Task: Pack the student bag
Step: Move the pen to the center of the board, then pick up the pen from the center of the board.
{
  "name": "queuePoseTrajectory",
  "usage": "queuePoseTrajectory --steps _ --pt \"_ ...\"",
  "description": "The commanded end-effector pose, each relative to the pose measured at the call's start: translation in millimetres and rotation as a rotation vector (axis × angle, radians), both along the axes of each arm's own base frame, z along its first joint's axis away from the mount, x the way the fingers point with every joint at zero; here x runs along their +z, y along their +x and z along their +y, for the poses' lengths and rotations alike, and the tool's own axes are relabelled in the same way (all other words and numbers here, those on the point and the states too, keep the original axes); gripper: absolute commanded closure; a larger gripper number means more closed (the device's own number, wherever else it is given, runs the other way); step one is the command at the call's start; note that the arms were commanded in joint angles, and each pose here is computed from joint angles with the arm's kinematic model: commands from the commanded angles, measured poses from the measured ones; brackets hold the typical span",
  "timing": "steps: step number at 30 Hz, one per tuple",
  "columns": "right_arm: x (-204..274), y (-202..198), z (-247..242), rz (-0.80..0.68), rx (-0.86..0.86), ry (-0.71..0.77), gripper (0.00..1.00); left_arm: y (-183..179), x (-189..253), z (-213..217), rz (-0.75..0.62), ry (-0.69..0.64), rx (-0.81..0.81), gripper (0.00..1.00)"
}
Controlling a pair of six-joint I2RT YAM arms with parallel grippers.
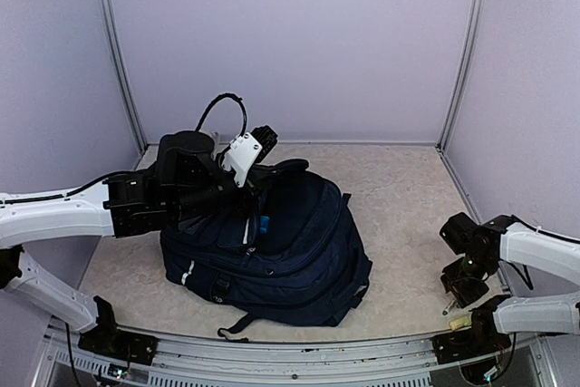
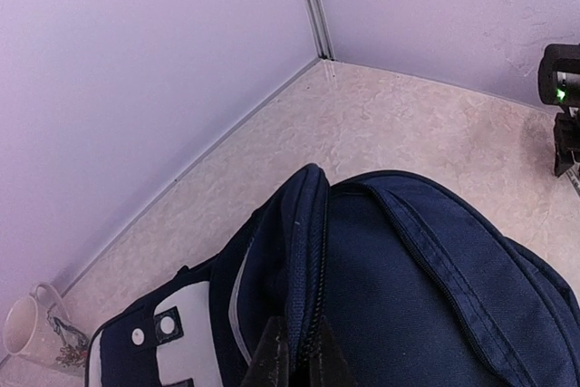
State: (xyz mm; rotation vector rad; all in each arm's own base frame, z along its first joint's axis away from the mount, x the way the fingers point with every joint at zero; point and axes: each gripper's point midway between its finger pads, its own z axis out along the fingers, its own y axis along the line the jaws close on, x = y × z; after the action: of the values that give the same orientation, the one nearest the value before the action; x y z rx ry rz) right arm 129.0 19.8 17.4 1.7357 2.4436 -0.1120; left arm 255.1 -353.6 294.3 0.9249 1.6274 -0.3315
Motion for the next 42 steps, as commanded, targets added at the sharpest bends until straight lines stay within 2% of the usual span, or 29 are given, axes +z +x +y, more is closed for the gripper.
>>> queuePoseTrajectory --steps 1,3,9,13,16,23,26,31,35,39,42 --pt "-3 11 2 -0.044 -0.032 0.01 0.5 2 49 3 -0.105 -0.129 -0.007 1.0" --pt "-8 12 1 -0.018 -0.012 -0.006 0.51 2 48 2 -0.102 -0.122 -0.011 1.0" --pt "-15 40 -1 -0.063 0.119 -0.063 0.77 2 49 3 -0.107 -0.119 -0.007 1.0" --pt "-16 76 24 -0.147 0.34 0.002 0.93 3 48 1 -0.108 -0.118 -0.01 1.0" --pt "-16 96 47 -0.182 0.485 0.067 1.0 5 47 1 -0.107 -0.113 -0.005 1.0" --pt "-14 122 98 -0.164 0.813 0.169 1.0 6 48 3 -0.107 -0.113 0.0 1.0" --pt "11 138 113 -0.2 0.903 0.1 1.0 9 46 4 -0.101 -0.111 0.009 1.0" --pt "95 169 162 -0.47 0.984 0.108 1.0 15 42 1 -0.077 -0.104 0.011 1.0" --pt "168 172 218 -0.714 1.072 0.163 1.0 26 41 4 -0.057 -0.097 0.039 1.0" --pt "242 149 298 -0.998 1.168 0.349 1.0 31 49 8 -0.051 -0.123 0.054 1.0" --pt "255 131 346 -1.076 1.174 0.557 1.0 31 52 7 -0.048 -0.138 0.048 1.0"
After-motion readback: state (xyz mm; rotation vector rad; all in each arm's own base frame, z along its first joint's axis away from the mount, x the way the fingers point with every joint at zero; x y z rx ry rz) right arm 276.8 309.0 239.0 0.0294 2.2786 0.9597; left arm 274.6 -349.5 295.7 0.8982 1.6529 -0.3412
